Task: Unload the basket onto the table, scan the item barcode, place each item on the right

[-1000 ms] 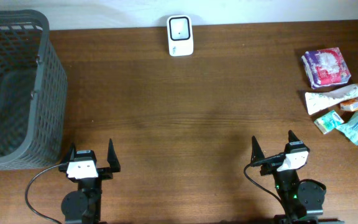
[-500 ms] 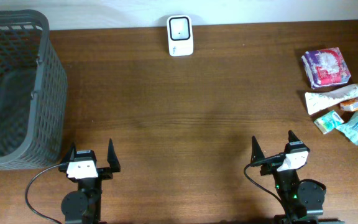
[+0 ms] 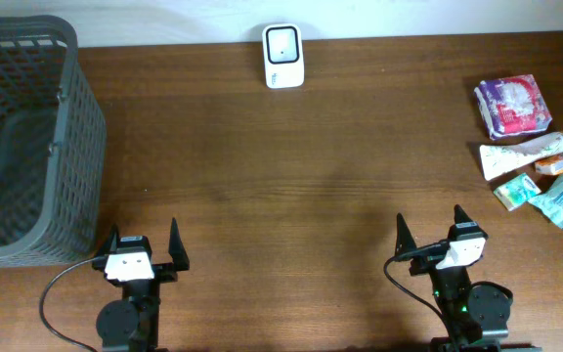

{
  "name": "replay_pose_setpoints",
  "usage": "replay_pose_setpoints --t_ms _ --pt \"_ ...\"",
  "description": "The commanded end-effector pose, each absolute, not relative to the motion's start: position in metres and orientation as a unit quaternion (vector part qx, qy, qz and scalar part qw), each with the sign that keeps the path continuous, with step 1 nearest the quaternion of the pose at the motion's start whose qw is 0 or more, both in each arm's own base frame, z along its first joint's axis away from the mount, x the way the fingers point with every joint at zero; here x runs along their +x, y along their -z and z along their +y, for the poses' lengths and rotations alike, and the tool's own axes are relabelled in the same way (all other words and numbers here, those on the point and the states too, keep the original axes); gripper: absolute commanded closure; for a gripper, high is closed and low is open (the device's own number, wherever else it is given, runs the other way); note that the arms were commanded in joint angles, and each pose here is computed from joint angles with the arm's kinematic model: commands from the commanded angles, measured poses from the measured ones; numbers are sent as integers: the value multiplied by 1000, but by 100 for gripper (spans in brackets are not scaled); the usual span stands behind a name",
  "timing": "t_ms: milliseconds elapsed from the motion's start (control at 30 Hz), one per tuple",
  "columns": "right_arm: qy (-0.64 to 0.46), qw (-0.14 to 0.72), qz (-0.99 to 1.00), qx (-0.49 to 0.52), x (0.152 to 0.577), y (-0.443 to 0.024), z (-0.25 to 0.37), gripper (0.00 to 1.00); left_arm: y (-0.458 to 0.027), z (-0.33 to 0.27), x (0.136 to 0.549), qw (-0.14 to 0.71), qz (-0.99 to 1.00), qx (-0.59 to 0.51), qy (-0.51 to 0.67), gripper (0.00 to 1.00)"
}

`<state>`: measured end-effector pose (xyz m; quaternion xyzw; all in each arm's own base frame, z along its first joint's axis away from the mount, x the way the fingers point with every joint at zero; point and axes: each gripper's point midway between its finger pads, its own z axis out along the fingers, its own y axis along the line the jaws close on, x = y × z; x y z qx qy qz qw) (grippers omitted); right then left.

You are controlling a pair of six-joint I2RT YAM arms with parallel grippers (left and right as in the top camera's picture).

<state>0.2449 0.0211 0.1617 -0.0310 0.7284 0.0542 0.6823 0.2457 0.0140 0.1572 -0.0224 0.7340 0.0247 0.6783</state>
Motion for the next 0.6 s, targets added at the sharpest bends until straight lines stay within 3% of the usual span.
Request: replay_pose_setpoints --t_ms 0,567 --pt "-46 680 731 -19 245 -158 16 1 -156 11 246 678 735 -19 -16 1" --pt "-33 681 730 -32 245 -158 16 1 -156 11 246 678 735 -19 -16 1"
